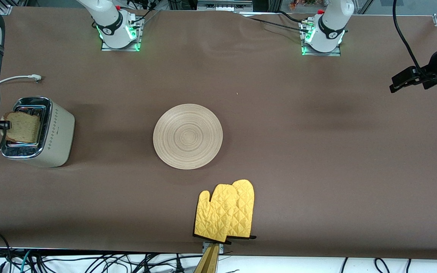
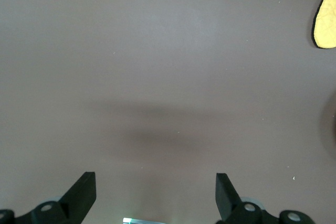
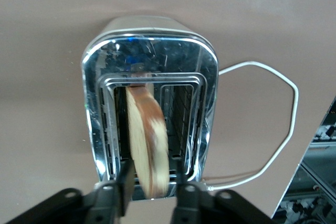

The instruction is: Move plate and put bread in toaster

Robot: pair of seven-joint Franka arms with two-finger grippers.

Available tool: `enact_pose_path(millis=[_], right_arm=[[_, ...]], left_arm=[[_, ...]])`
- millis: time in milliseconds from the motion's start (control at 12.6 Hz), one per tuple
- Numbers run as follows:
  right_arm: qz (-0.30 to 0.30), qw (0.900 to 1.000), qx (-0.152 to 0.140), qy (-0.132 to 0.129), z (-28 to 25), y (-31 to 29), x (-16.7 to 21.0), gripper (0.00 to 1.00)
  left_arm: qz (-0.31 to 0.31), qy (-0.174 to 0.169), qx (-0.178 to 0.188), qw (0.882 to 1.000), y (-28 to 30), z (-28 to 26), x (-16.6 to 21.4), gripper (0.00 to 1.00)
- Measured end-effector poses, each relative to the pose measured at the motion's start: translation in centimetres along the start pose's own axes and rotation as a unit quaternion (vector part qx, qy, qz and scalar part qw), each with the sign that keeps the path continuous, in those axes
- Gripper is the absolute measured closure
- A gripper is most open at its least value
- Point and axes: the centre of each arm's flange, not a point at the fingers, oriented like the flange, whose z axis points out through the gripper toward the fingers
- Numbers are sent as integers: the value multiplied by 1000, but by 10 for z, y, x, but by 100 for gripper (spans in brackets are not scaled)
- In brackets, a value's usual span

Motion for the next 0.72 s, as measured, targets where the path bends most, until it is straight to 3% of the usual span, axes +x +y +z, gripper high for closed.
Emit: enact_pose_path(millis=[238, 397, 556, 715], right_arm=[[-82, 996, 16, 43, -38, -13, -11, 23], [-104, 991, 30, 79, -69, -33, -17, 0], [-116, 986, 49, 111, -96, -48, -26, 0], [-126, 979, 96, 129, -117, -59, -43, 0]], left_arm=[[0, 0, 0, 1000, 0, 0, 0, 0], [0, 0, 0, 1000, 0, 0, 0, 0], [0, 0, 0, 1000, 0, 0, 0, 0], [0, 0, 0, 1000, 0, 0, 0, 0]])
